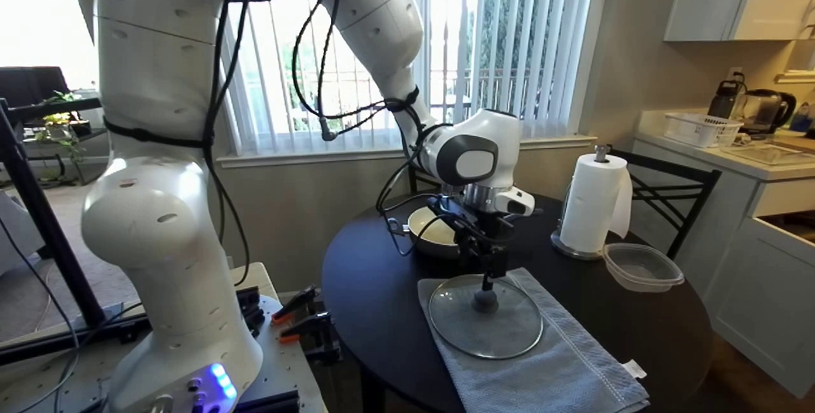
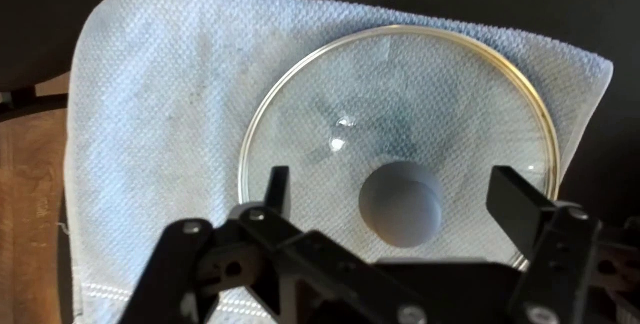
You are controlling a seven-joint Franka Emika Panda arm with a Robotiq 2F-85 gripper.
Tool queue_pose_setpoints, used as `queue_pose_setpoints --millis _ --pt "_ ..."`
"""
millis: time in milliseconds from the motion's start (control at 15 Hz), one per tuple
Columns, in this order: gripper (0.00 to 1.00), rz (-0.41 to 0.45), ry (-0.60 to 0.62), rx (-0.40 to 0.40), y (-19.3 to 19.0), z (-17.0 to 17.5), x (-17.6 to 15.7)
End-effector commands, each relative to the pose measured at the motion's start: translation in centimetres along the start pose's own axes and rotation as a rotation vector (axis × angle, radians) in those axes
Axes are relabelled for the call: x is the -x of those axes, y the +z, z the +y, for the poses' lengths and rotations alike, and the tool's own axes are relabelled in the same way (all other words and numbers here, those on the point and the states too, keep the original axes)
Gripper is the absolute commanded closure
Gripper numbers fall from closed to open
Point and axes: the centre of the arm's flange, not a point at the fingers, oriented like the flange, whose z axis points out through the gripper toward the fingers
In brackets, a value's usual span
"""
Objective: Lift the lid from the towel and use it to cover the pan
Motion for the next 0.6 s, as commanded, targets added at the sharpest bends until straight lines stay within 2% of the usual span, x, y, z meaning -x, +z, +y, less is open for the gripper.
queue_pose_setpoints --millis 0,533 --pt "0.0 -0.063 -0.039 -0.008 3.7 -2.5 -0.5" --pt "0.0 -0.07 -0.081 -0.005 10.6 -3.1 -2.1"
